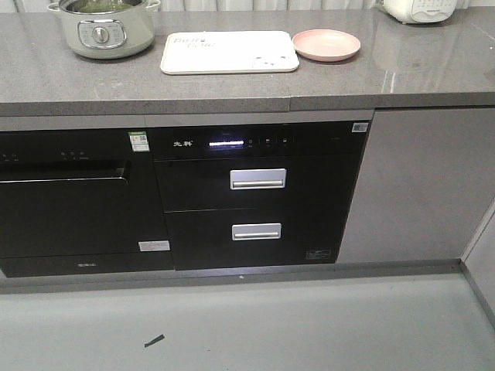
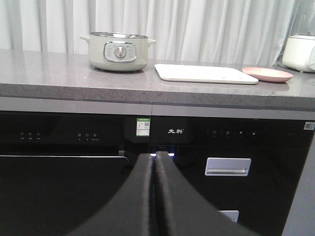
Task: Transfer vegetables to tray and serve
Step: 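Continue driving closer and align the base with the tray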
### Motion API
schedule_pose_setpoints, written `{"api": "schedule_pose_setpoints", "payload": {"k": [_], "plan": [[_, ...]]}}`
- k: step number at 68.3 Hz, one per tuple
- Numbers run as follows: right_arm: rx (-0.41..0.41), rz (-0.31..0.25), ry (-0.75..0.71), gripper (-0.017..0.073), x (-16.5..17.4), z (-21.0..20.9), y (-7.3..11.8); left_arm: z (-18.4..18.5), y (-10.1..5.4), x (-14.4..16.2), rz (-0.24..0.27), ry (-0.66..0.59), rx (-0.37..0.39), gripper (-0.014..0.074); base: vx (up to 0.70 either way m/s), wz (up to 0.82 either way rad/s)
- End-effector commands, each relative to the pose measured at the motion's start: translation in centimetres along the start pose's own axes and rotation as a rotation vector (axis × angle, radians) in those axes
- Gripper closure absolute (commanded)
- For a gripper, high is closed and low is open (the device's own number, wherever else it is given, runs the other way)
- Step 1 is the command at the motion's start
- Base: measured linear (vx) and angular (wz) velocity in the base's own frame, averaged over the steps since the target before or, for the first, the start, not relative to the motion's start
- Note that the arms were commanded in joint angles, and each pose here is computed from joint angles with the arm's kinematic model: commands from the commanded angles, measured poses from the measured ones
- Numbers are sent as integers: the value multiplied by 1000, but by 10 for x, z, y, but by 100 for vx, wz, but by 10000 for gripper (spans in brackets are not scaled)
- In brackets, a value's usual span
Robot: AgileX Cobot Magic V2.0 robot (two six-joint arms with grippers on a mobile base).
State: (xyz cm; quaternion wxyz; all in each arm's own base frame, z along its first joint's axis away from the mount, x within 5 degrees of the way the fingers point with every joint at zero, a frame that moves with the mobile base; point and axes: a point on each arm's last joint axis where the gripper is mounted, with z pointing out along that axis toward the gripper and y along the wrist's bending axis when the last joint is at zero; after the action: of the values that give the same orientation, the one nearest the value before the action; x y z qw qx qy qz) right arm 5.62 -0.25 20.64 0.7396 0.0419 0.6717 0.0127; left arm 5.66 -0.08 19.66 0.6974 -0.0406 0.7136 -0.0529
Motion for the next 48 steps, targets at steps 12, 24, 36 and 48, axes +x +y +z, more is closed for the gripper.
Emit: {"api": "schedule_pose_setpoints", "payload": {"k": [12,24,36,48], "plan": [[-7,-9,-64,562,-2,0,0,0,0,1,-10,-64,15,599,9,3],[-7,-9,-64,562,-2,0,0,0,0,1,-10,-64,15,599,8,3],[-7,-9,-64,562,-2,0,0,0,0,1,-10,-64,15,599,7,3],[-7,-9,-64,562,-2,0,0,0,0,1,-10,-64,15,599,7,3]]}}
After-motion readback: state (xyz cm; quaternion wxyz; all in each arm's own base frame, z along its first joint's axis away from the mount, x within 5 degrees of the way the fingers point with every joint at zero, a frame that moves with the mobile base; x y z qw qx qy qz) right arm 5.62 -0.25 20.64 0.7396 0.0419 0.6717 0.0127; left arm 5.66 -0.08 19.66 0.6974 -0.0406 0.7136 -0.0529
